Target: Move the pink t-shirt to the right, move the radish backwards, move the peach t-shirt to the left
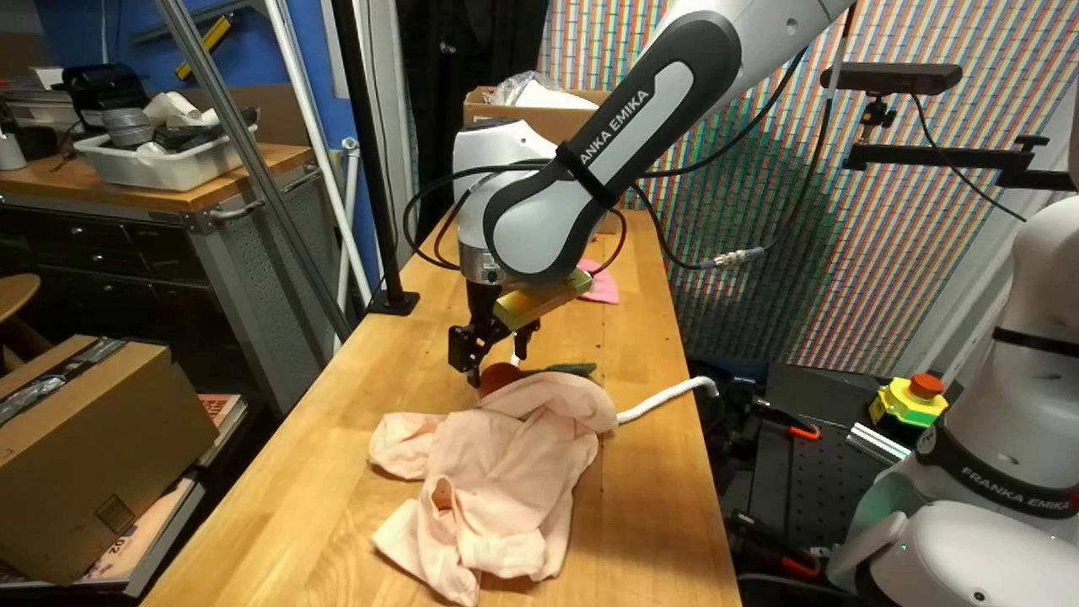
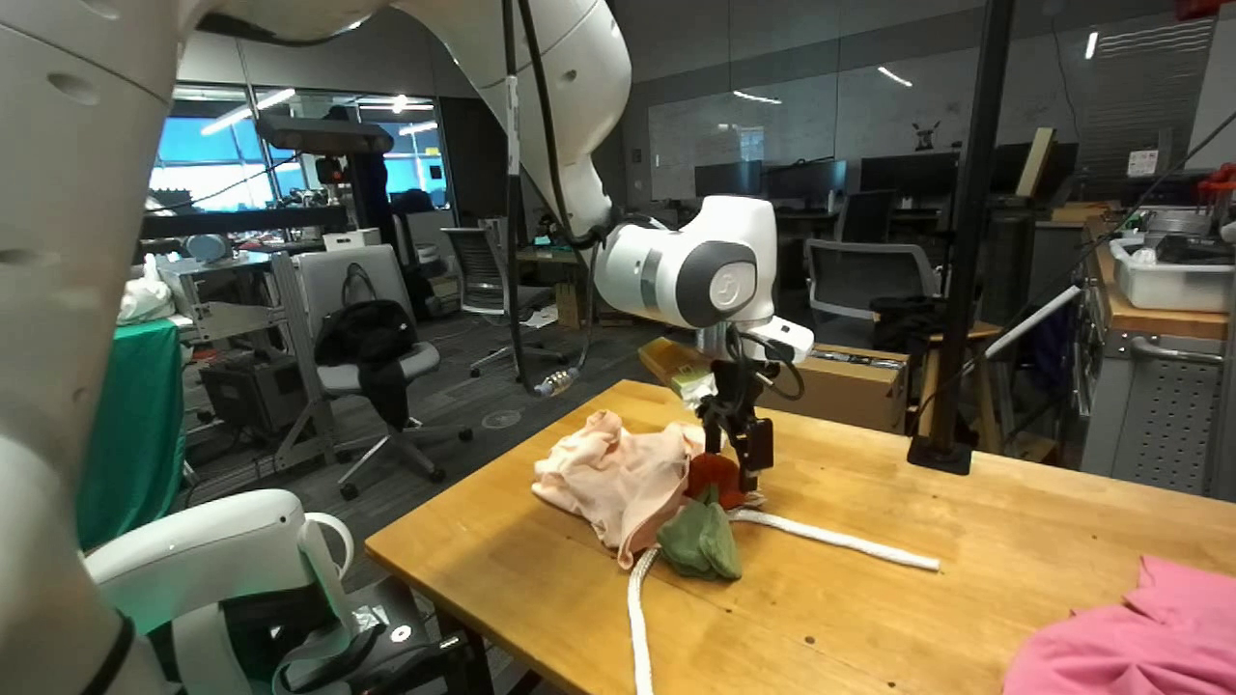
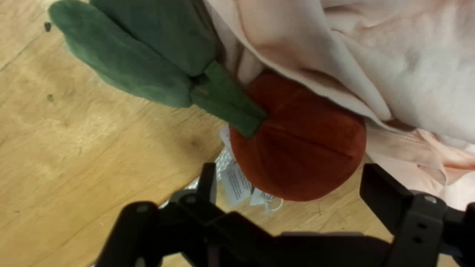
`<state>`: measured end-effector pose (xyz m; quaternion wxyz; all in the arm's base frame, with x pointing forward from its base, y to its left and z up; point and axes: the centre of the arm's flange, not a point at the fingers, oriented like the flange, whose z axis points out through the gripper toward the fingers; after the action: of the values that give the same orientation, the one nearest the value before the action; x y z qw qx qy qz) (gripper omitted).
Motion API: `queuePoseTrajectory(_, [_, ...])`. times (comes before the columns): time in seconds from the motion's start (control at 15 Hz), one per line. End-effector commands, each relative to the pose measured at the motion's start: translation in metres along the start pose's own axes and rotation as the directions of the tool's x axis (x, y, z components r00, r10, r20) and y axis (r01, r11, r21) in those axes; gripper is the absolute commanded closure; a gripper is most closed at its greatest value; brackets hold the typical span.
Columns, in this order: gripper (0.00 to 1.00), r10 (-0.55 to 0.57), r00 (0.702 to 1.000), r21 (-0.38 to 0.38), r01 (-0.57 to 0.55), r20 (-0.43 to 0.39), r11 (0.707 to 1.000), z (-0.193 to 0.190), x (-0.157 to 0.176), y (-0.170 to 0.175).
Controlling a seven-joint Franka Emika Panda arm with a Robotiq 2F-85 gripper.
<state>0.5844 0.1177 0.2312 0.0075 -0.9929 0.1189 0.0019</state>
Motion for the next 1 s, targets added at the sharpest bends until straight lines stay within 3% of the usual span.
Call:
queuePoseTrajectory(0.0, [0.00, 0.025, 0.999, -0.013, -0.026, -0.034, 1.000, 0.001, 0.001, 0.004])
queuePoseTrajectory(0.93, [0.00, 0.001, 1.000, -0.018, -0.002, -0.024, 1.000, 0.012, 0.002, -0.006])
